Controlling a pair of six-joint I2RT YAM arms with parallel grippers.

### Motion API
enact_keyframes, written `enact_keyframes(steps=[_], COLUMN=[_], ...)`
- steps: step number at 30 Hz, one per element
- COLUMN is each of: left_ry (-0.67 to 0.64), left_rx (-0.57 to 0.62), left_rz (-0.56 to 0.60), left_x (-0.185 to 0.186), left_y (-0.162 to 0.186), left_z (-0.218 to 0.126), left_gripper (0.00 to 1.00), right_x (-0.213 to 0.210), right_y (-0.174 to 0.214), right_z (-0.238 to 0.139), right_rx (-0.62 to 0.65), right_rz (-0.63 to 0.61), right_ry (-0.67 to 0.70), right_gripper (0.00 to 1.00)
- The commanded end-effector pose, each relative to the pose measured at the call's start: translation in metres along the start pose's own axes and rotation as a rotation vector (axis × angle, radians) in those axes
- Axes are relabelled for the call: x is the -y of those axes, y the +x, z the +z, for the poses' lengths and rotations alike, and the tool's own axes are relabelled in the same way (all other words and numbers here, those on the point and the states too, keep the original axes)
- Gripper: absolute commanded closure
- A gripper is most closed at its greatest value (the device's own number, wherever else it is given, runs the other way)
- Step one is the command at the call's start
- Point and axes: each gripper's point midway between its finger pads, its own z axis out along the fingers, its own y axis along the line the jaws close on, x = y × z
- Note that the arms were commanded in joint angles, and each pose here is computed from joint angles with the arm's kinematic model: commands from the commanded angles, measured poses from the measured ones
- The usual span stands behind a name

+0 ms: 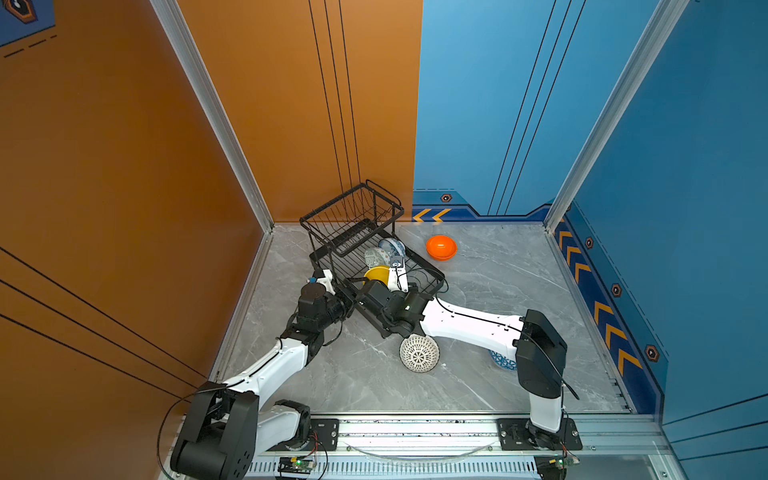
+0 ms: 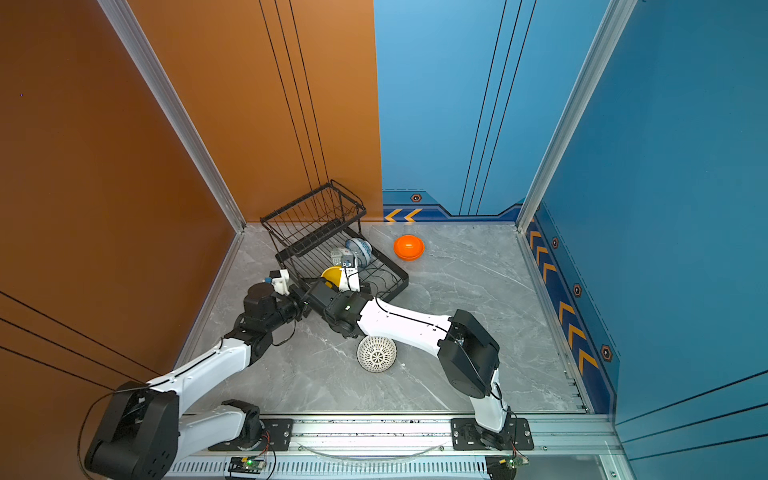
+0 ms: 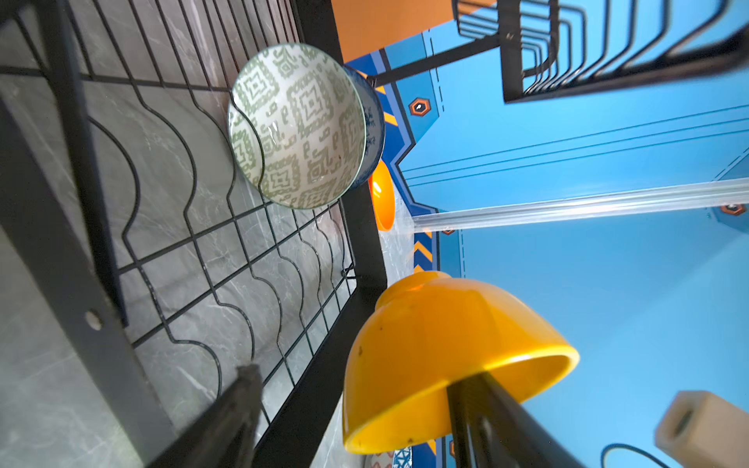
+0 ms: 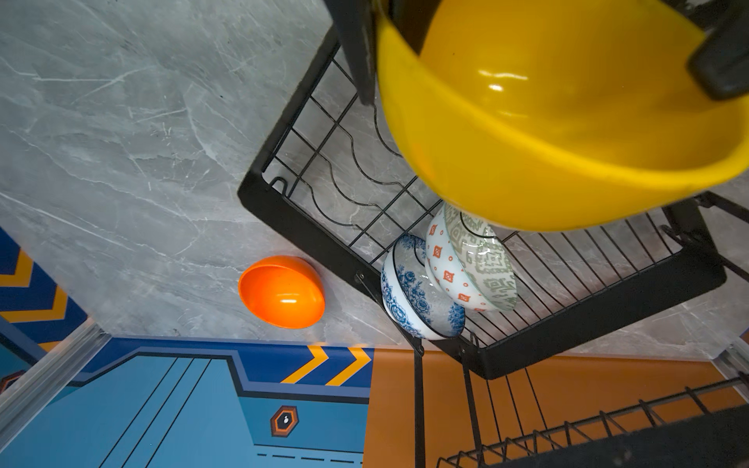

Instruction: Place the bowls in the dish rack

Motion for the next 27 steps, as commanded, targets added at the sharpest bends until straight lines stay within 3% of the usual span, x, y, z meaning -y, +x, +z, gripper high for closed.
enact_keyframes(steps=[1,2,10,27], left_ry=[-0.030,-0.031,-0.081,-0.081], left_rx=[0.025,0.032,0.095,0.115], left_rz=[-0.025,-0.032,-0.073,-0.128], left_x=[-0.016,-0.018,-0.038,-0.052], left_y=[-0.005,-0.006,-0.023,-0.042], left_z=[-0.015,-0.020,-0.059,-0.070], left_gripper=[0.04,0.01,0.02,0.02], right_x=[0.007,0.004,-0.010,-0.031], right_y=[-0.005,-0.004,0.011,0.007], right_z=[0.003,0.005,0.029,0.073], right_rx=[0.053,0.054,0.079,0.139], right_rz=[-0.057,-0.068,-0.134,-0.188], right_ry=[0.105,0.112,0.187,0.298], right_gripper=[1.00,1.00,1.00,1.00])
